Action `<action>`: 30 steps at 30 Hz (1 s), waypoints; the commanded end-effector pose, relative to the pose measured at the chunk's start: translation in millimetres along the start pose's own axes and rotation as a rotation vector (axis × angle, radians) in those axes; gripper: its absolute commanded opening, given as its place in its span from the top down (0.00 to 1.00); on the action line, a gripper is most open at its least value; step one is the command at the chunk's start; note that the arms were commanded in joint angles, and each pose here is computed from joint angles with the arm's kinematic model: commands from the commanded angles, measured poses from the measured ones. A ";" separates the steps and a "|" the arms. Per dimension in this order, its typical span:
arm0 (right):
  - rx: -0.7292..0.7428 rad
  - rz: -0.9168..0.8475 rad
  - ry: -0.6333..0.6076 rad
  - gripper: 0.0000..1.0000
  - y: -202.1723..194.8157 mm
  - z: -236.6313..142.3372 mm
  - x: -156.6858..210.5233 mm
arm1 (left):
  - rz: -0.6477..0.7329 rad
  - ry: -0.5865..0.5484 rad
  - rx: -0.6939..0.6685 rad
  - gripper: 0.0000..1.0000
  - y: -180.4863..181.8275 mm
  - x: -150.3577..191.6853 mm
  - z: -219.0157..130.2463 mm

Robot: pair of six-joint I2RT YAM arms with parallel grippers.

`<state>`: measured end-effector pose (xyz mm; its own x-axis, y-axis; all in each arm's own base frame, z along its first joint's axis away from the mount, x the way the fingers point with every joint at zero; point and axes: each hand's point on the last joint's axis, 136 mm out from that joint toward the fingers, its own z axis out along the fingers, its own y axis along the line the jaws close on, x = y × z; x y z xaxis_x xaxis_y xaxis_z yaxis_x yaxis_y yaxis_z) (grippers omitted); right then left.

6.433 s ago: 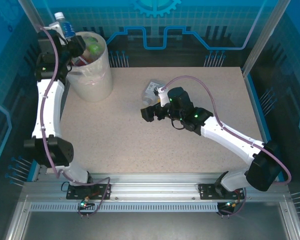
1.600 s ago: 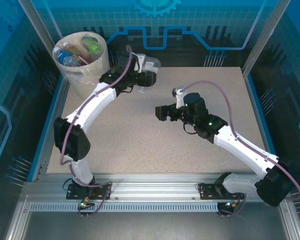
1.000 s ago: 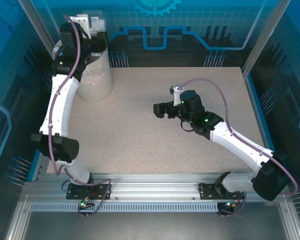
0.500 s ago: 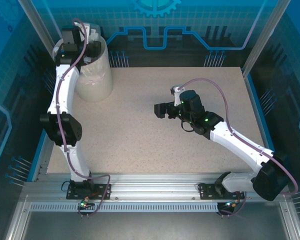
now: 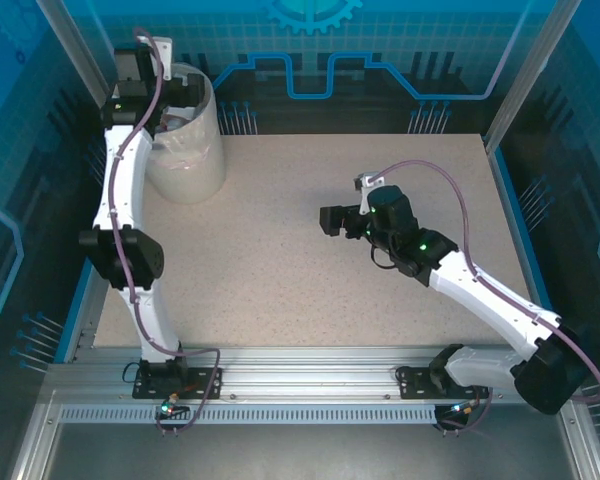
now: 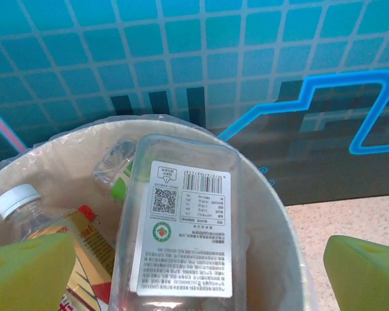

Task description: Put the plastic bottles in the bin

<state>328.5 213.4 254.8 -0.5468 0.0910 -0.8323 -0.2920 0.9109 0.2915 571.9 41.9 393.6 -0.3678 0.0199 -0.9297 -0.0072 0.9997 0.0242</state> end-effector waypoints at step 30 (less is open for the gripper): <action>0.683 0.104 -0.076 0.00 -274.0 -36.4 76.2 | -0.507 0.034 -0.216 0.01 9.7 297.7 -130.6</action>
<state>315.7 -52.2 120.8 -0.5232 0.2850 -0.8032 0.4339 0.9002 0.0368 326.2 40.1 162.1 -0.3966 -0.4624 -0.7930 -0.3399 0.8764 -0.3410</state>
